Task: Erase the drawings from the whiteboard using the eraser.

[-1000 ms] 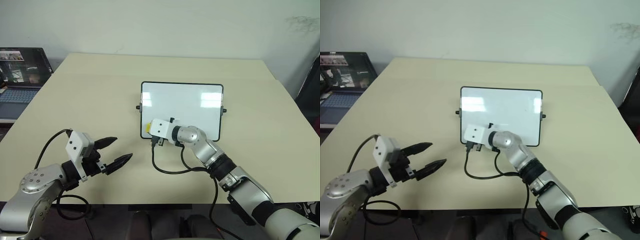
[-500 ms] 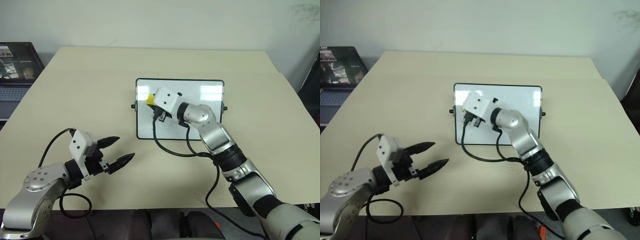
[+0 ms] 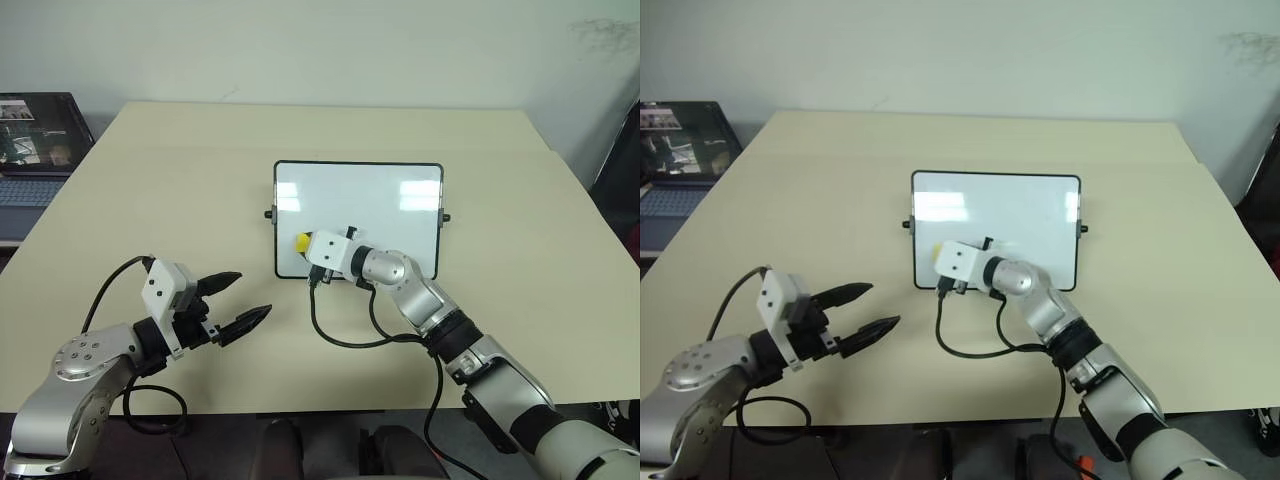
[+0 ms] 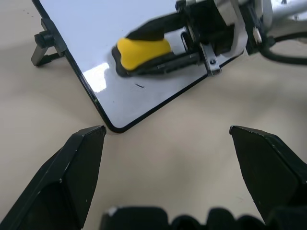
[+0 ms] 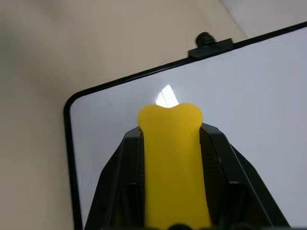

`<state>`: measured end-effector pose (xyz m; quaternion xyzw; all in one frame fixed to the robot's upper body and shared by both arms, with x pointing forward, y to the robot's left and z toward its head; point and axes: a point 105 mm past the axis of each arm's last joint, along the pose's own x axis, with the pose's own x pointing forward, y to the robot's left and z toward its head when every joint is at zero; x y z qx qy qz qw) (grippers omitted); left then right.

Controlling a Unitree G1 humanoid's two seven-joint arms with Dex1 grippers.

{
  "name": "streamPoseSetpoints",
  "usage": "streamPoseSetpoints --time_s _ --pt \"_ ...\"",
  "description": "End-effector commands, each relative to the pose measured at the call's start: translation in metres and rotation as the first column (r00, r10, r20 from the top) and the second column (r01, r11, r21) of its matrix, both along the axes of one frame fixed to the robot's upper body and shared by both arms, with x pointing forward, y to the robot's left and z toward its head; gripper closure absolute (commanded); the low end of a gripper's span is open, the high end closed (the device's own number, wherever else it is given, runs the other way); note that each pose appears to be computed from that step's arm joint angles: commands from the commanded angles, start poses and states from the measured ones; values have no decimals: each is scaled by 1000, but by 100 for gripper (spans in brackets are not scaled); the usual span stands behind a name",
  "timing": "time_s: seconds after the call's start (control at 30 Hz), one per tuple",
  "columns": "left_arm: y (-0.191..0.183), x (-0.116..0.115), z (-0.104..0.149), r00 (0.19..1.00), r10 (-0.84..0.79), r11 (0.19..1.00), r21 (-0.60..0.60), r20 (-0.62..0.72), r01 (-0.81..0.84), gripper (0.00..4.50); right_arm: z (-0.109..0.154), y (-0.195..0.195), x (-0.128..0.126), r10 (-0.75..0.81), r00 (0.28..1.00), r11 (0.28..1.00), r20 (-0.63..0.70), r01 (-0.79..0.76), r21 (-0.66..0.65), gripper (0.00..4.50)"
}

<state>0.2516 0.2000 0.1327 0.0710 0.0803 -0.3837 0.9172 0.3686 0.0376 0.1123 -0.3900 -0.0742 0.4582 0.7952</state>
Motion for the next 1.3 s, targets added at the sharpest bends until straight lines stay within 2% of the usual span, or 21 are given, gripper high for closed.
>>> streamPoseSetpoints --time_s 0.03,0.23,0.3,0.43,0.57,0.77,0.93,1.07,1.3 --pt "-4 0 9 999 -22 1000 5 45 21 0 -39 -21 1 -54 994 991 -95 42 -126 332" --pt "-6 1 8 999 -25 1000 3 47 25 0 -33 -17 -4 -13 997 989 -71 3 -146 332" --pt "-6 1 8 999 -25 1000 1 48 25 0 -17 -12 -7 11 999 994 -47 -16 -104 332" --pt "-8 1 9 998 -27 1000 -1 51 27 0 42 -10 -8 -10 1000 996 -12 11 91 332" --pt "-13 0 15 996 -45 999 -6 71 45 0 85 -35 -2 -110 994 964 -15 111 242 332" --pt "-27 3 29 987 -105 994 4 124 105 0 110 -100 18 -350 937 875 -16 333 350 332" --pt "-36 5 35 979 -144 989 6 142 144 0 114 -137 34 -482 876 816 2 448 364 332" --pt "-49 6 41 963 -217 976 27 159 216 0 83 -171 50 -572 819 773 -45 557 304 332" --pt "-55 6 51 948 -260 966 47 186 256 0 36 -179 48 -592 792 747 -153 609 265 332"
